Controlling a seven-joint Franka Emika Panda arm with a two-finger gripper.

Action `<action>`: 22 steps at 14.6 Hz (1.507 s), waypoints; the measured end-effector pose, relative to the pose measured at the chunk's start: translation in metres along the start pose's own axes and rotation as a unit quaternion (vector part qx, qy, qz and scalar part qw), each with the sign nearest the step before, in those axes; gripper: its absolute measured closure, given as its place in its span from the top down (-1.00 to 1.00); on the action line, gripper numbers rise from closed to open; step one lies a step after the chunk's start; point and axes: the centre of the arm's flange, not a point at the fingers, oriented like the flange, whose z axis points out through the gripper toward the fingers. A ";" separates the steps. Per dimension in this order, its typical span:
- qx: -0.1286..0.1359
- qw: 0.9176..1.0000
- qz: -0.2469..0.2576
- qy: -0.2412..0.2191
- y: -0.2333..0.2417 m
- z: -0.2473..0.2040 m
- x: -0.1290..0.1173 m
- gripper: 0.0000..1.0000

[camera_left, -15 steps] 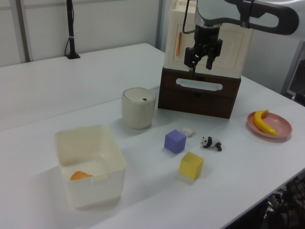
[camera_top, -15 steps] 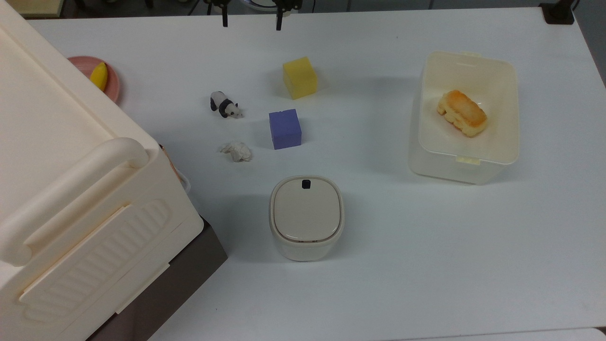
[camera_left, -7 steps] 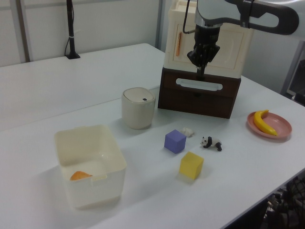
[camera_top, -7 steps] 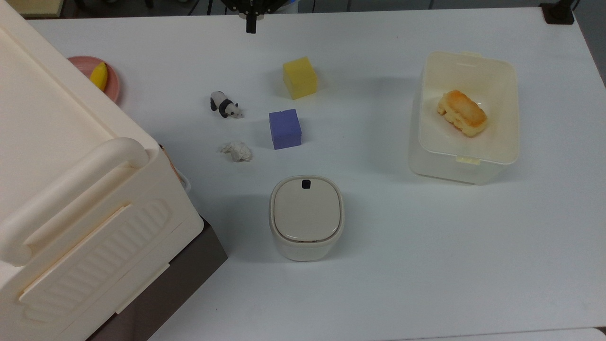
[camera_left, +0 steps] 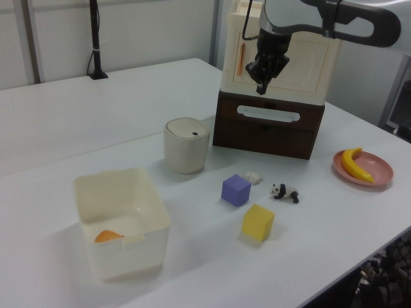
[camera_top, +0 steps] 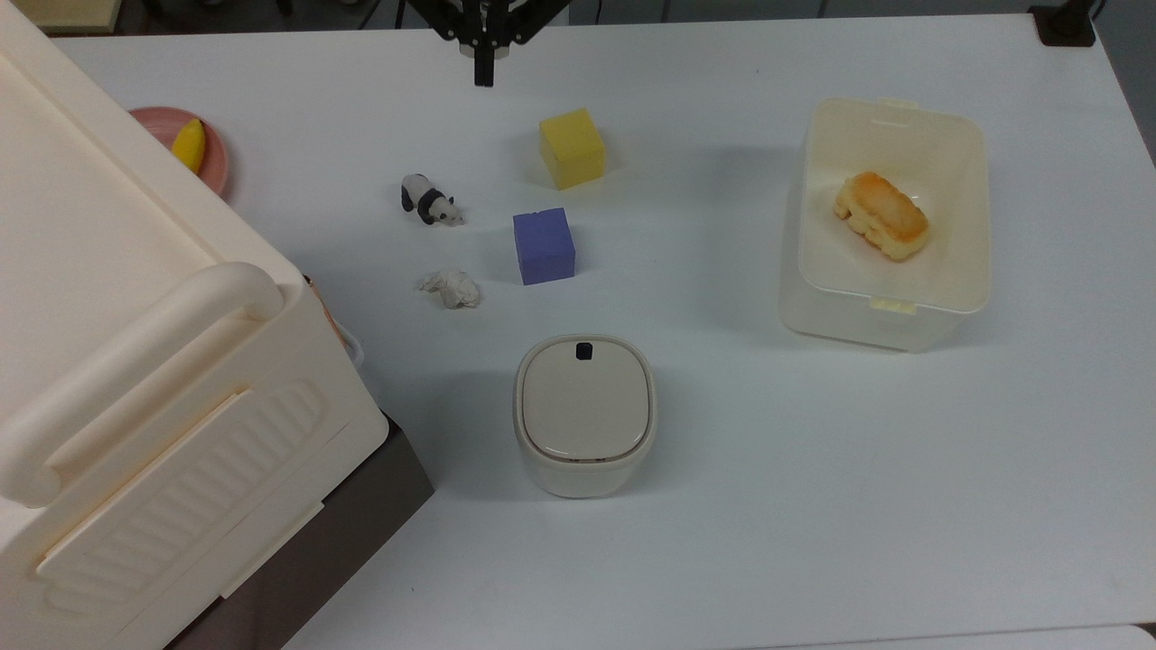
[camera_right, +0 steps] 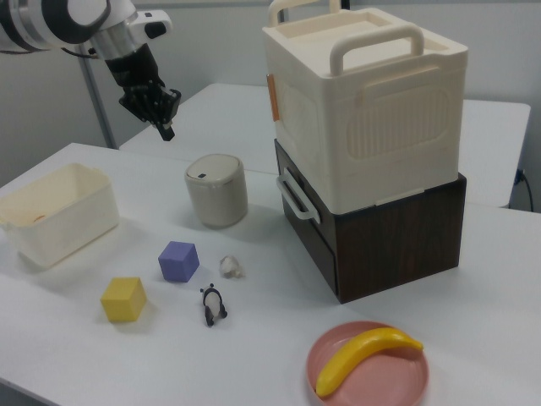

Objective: Open the trash can
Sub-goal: 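Move the gripper over the small cream trash can's lid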

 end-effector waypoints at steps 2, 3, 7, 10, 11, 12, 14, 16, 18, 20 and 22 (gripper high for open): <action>0.001 1.000 -0.002 -0.002 -0.001 0.013 0.006 -0.98; 0.002 1.000 -0.003 0.005 -0.002 0.018 0.011 -0.98; 0.032 0.997 -0.016 0.061 -0.010 0.039 0.037 -0.98; 0.036 0.995 -0.046 0.077 -0.014 0.062 0.050 -0.98; 0.037 0.994 -0.057 0.082 -0.015 0.068 0.054 -0.98; 0.037 0.994 -0.065 0.085 -0.016 0.075 0.057 -0.98; 0.037 0.992 -0.080 0.090 -0.018 0.091 0.063 -0.98; 0.037 0.989 -0.107 0.093 -0.021 0.113 0.070 -0.98; 0.037 0.987 -0.130 0.092 -0.023 0.126 0.073 -0.98; 0.039 0.984 -0.152 0.088 -0.024 0.134 0.074 -0.98; 0.047 0.979 -0.176 0.087 -0.026 0.139 0.074 -0.98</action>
